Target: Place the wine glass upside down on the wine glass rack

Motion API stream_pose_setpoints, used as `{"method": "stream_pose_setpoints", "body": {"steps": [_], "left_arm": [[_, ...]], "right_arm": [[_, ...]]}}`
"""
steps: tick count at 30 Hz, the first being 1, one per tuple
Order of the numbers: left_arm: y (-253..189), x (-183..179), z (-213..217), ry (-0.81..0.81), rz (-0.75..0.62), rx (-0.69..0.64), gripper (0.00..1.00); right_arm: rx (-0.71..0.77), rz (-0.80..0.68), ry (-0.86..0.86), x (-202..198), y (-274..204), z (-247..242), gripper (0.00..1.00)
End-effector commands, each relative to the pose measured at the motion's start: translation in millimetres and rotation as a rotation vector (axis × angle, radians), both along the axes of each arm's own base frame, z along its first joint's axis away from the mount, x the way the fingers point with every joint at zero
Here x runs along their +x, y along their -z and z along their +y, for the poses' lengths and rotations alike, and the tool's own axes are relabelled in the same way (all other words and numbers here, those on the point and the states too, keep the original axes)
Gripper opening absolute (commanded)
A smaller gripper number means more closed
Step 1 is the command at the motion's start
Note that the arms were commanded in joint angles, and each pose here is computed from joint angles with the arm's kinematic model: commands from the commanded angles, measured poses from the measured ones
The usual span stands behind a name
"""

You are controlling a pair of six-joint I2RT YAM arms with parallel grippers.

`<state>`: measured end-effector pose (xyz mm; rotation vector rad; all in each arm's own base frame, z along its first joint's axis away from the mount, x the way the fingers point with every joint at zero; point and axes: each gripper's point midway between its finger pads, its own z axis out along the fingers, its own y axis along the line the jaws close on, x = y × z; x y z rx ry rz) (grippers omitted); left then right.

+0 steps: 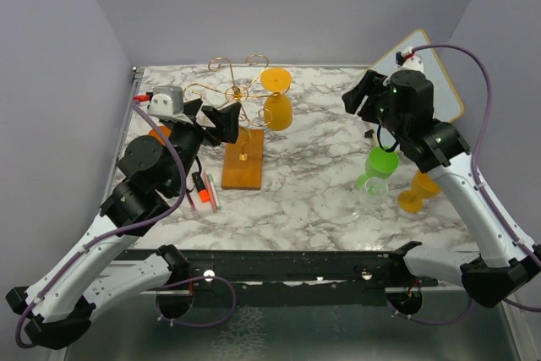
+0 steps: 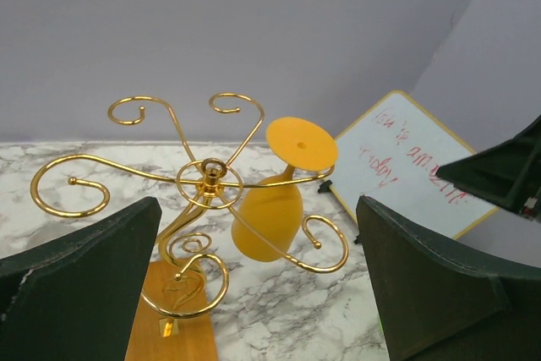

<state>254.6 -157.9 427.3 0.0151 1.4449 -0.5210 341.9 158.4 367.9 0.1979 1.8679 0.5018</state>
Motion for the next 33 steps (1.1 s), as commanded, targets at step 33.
{"method": "stream_pose_setpoints", "body": {"steps": [33], "left_arm": [[6.6,-50.2,-61.7,0.411,0.233,-0.222,0.99]], "right_arm": [[-0.471,0.577,0.222,-55.8,209.8,-79.3,0.42]]}}
